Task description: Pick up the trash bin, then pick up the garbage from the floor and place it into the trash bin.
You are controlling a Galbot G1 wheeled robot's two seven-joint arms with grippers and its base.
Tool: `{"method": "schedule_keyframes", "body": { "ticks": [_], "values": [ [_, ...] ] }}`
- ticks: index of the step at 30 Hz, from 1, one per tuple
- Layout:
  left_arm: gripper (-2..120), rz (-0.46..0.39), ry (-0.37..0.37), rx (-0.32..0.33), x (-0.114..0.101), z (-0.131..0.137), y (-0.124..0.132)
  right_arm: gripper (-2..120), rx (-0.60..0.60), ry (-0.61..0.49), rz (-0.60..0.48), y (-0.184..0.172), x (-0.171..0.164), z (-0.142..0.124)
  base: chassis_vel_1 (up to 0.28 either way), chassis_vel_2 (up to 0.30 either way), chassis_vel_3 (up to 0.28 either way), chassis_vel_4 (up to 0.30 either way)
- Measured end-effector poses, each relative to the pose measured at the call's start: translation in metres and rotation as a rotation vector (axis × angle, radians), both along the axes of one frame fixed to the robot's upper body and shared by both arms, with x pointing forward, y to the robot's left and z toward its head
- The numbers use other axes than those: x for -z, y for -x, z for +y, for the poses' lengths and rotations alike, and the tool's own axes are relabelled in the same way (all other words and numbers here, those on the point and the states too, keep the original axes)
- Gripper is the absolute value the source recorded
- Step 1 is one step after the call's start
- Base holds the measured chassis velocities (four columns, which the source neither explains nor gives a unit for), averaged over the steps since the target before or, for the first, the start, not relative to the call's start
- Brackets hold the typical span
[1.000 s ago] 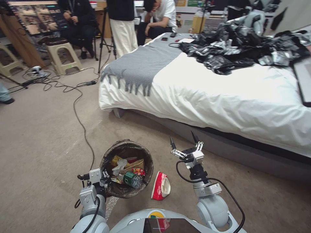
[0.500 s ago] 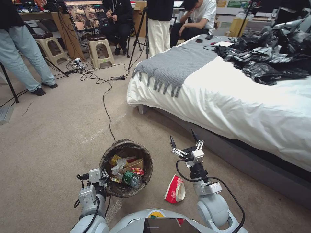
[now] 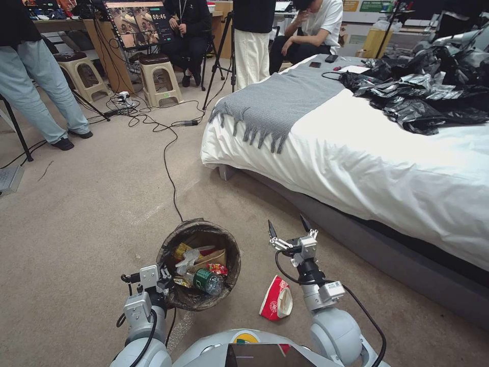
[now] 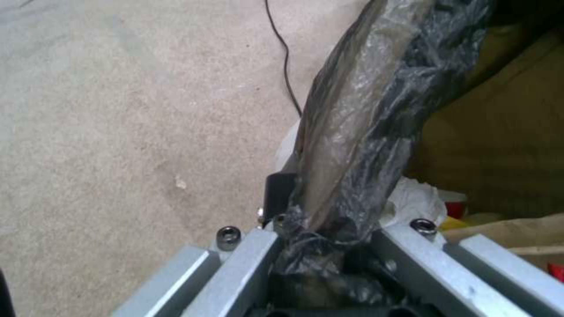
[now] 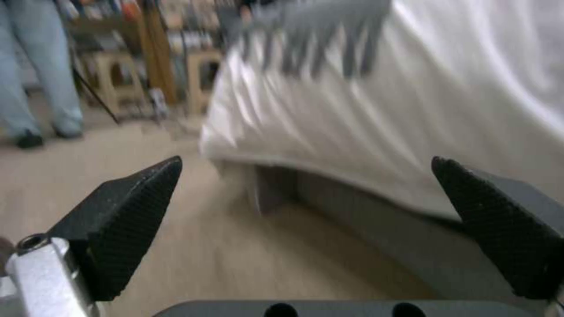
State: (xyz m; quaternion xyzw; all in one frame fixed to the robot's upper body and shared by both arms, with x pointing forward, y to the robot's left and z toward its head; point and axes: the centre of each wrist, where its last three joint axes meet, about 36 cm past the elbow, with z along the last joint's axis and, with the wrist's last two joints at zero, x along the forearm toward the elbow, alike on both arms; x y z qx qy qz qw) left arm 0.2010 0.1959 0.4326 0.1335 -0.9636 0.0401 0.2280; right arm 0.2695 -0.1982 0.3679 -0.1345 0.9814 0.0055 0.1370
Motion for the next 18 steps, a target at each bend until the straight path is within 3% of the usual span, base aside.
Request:
{"method": "schedule_keyframes", "body": {
  "ticks": [1, 2, 3, 4, 5, 7, 8, 10, 11, 13, 18],
  "values": [
    [0, 0.0, 0.0, 0.0, 0.0, 0.0, 0.0, 100, 0.032, -0.012, 0.106, 0.005, -0.004, 0.004, 0.0, 0.0, 0.0, 0.0],
    [0, 0.0, 0.0, 0.0, 0.0, 0.0, 0.0, 100, 0.032, -0.012, 0.106, 0.005, -0.004, 0.004, 0.0, 0.0, 0.0, 0.0],
    [0, 0.0, 0.0, 0.0, 0.0, 0.0, 0.0, 100, 0.055, -0.011, 0.173, 0.007, -0.008, 0.004, 0.0, 0.0, 0.0, 0.0],
    [0, 0.0, 0.0, 0.0, 0.0, 0.0, 0.0, 100, 0.09, 0.021, 0.294, 0.007, -0.014, 0.0, 0.0, 0.0, 0.0, 0.0],
    [0, 0.0, 0.0, 0.0, 0.0, 0.0, 0.0, 100, 0.09, 0.021, 0.294, 0.007, -0.014, 0.0, 0.0, 0.0, 0.0, 0.0],
    [0, 0.0, 0.002, -0.001, 0.0, 0.0, 0.0, 100, 0.124, 0.078, 0.524, 0.009, -0.017, -0.01, 0.0, 0.0, 0.0, 0.0],
    [0, 0.0, 0.002, -0.001, 0.0, 0.0, 0.0, 100, 0.124, 0.078, 0.524, 0.009, -0.017, -0.01, 0.0, 0.0, 0.0, 0.0],
    [0, 0.001, 0.003, 0.0, 0.001, -0.001, 0.0, 100, 0.14, 0.107, 0.689, 0.013, -0.009, -0.017, 0.0, 0.0, 0.0, 0.0],
    [0, 0.001, 0.003, 0.0, 0.001, -0.001, 0.0, 100, 0.14, 0.107, 0.689, 0.013, -0.009, -0.017, 0.0, 0.0, 0.0, 0.0],
    [0, 0.001, 0.001, -0.001, 0.001, 0.0, 0.0, 100, 0.149, 0.154, 0.823, 0.023, 0.014, -0.023, 0.0, 0.0, 0.0, 0.0],
    [0, 0.001, 0.001, 0.0, 0.002, -0.001, -0.001, 100, 0.136, 0.194, 0.927, 0.032, 0.039, -0.027, 0.0, 0.0, 0.0, 0.0]
  ]
}}
